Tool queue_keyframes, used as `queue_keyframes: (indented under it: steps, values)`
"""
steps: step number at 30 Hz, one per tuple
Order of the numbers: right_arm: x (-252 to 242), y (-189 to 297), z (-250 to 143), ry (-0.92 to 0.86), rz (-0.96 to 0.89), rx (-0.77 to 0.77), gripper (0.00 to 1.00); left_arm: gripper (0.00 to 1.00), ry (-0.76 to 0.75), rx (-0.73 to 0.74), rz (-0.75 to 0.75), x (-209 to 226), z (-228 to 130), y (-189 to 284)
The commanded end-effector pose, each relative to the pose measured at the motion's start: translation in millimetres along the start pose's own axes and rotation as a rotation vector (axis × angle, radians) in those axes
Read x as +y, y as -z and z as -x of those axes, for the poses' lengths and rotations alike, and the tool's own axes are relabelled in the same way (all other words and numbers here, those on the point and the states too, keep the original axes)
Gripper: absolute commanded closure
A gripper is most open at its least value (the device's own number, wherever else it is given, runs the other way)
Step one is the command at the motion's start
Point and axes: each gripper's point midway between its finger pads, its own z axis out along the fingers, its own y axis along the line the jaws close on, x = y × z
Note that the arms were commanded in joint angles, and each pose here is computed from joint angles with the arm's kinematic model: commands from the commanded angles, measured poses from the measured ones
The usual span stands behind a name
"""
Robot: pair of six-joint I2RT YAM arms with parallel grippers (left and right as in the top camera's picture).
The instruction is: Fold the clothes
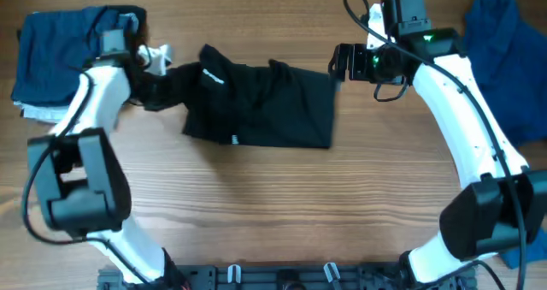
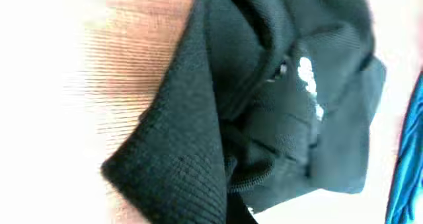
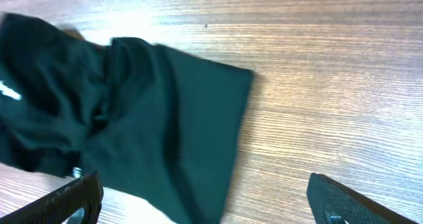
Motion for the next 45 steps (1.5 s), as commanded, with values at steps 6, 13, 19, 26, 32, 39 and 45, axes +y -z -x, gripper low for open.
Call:
queue_keyframes:
  steps: [6, 13, 19, 26, 32, 39, 45]
  values:
    - [0, -14, -5, -0.013, 0.010, 0.037, 0.00, 0.96, -0.101, -0.084, -0.076, -55, 3, 35]
    - [-1, -7, 4, -0.067, 0.013, 0.004, 0.04, 0.96, -0.396, -0.092, -0.180, -164, -16, 4]
    - [-12, 99, 69, -0.090, 0.026, -0.284, 0.01, 0.91, -0.641, -0.148, -0.141, -239, -43, -35]
    - [-39, 199, 73, -0.135, -0.011, -0.510, 0.01, 0.91, -0.731, -0.156, -0.135, -264, -58, -79]
    - [-46, 223, 67, -0.129, -0.040, -0.558, 0.00, 0.88, -0.721, -0.040, -0.101, -245, -81, -125]
    - [-62, 229, 70, -0.161, -0.064, -0.580, 0.01, 0.43, -0.795, -0.001, -0.143, -271, -115, -138]
    - [-64, 233, 75, -0.159, -0.066, -0.607, 0.00, 0.00, -0.815, 0.013, -0.197, -301, -146, -143]
